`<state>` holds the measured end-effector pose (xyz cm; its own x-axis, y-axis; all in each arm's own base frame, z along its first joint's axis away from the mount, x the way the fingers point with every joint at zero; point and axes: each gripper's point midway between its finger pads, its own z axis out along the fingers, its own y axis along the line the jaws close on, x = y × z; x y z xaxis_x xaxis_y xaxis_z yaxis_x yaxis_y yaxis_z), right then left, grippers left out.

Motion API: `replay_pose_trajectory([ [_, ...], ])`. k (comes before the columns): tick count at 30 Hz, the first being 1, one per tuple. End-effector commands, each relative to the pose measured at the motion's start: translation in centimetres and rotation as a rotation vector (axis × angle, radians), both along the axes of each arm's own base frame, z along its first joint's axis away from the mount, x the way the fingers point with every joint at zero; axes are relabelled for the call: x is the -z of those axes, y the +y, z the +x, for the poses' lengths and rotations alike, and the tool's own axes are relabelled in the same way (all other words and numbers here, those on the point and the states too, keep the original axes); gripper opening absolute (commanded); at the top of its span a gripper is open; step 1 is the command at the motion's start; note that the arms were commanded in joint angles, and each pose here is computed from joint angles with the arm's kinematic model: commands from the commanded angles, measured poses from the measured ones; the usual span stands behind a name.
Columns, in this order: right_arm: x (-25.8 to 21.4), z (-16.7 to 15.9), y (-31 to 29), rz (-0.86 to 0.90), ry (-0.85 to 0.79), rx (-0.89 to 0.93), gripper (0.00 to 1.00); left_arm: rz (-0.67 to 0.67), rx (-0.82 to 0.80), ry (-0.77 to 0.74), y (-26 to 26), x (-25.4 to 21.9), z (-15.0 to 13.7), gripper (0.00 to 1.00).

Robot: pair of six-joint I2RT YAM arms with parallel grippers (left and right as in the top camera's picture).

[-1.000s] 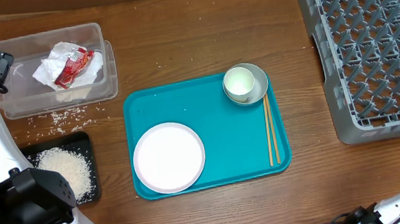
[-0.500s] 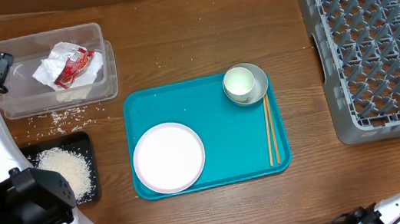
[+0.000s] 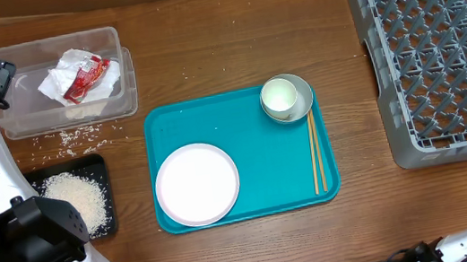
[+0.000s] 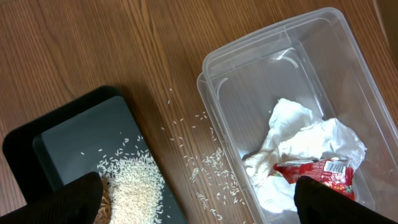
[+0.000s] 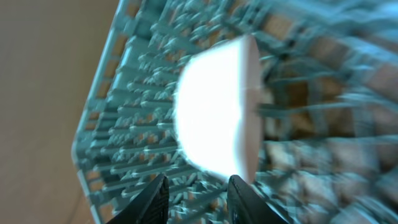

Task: Sort waste into correct bins and load items into the dishwasher
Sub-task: 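Place the white bowl into the grey dish rack and release, then reach the right gripper back to the white cup on the saucer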

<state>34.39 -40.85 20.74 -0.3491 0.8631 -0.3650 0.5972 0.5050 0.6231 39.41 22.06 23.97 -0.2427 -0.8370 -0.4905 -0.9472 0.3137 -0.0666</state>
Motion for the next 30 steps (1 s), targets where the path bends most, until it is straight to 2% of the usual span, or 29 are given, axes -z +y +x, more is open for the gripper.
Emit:
replay_pose_trajectory([
  [1,-4.5,-3.0,-0.9,-0.126,0.086,0.153,0.34,0.019,-0.02,-0.028,-0.1,-1.2,-0.4,1.0],
  [8,-9.6,-4.7,0.8,-0.1,0.047,0.316,0.34,0.019,-0.019,-0.028,-0.1,-1.2,-0.4,1.0],
  [13,-13.2,-4.9,3.0,-0.112,-0.023,0.304,0.34,0.019,-0.02,-0.028,-0.1,-1.2,-0.4,1.0],
  [16,-16.2,-2.9,6.9,-0.042,-0.171,0.158,0.33,0.019,-0.019,-0.028,-0.1,-1.2,-0.4,1.0],
  [21,-17.5,0.0,13.9,0.125,-0.273,-0.09,0.34,0.02,-0.019,-0.028,-0.1,-1.2,-0.4,1.0],
  [24,-16.0,1.8,19.4,0.127,-0.203,-0.267,0.36,0.02,-0.019,-0.028,-0.1,-1.2,-0.4,1.0],
  [25,-15.0,2.3,21.6,0.109,-0.154,-0.338,0.36,0.02,-0.019,-0.028,-0.1,-1.2,-0.4,1.0],
  [26,-12.7,3.2,25.5,0.071,-0.021,-0.433,0.36,0.019,-0.019,-0.027,-0.1,-1.2,-0.4,1.0],
  [27,-11.5,3.7,27.6,0.051,0.046,-0.478,0.36,0.019,-0.019,-0.027,-0.1,-1.2,-0.4,1.0],
  [30,-9.4,5.2,34.3,0.002,0.153,-0.642,0.38,0.02,-0.019,-0.028,-0.1,-1.2,-0.4,1.0],
])
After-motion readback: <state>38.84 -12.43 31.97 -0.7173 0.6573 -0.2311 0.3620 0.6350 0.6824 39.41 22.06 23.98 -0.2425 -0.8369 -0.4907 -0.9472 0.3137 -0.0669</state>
